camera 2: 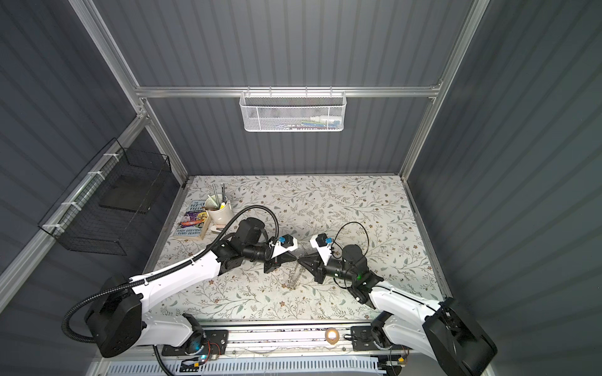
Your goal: Put the keys on the keyring
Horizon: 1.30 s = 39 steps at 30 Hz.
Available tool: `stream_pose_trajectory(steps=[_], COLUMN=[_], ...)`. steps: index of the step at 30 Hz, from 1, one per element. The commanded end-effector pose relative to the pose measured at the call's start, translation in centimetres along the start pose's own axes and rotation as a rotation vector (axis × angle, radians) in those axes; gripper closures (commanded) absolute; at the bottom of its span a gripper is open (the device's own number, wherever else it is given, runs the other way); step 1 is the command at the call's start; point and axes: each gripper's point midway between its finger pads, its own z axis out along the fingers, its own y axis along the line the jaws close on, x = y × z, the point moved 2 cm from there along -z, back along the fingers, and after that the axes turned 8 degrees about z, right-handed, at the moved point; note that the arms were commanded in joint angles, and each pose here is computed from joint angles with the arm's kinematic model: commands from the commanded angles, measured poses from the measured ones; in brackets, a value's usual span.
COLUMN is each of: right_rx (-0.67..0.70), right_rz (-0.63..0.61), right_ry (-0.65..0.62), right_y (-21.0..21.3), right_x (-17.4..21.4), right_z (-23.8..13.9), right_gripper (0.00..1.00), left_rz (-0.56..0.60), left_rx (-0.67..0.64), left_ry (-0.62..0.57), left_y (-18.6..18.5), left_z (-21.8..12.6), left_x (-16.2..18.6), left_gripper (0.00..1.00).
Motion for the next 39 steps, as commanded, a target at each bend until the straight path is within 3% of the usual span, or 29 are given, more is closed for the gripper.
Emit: stream_pose_trajectory(steps=[1,12,18,21,26,32,39], right_rx=[0.017,0.029,0.017,-0.006,-0.059,-0.136,-0.179], right_rz=[0.004,0.013,-0.004,-0.02,-0.038,-0.025,-0.011], right_ry=[-0.007,-0.02,-0.064,-0.089,-0.121,-0.125,-0.12], right_y=[-0.3,-0.4,-0.1,0.3,1.0,1.7,2.1], right_x=[-0.8,-1.0,-1.4,-1.5,-1.6,-1.4,-1.3], right_z=[0.3,0.3,-0.2,-0.4,-0.7,-0.5,-0.2], right_gripper=[1.0,1.0,1.0,1.0,1.0,1.0,1.0], left_rz=[0.029,-0.026,-0.17,-0.208,-0.227,-0.235,-0.231], left_rx=[0.019,-0.055,-0.185,-0.19,-0.149,-0.057,-0.011], left_ry=[-0.051,-0.074,-0.197,-0.309,-0.405,-0.423,-0.467], left_y=[0.0,0.7,2.4,1.7,-0.2,-0.8,-0.5], left_z=[-0.2,-0.7,-3.6,-4.4,-4.6,-3.3,-2.5], left_x=[-1.8,-1.6,-0.9,-1.1,-0.5,-0.1,-0.4], left_gripper=[1.0,1.0,0.79,0.65,0.54,0.53,0.6])
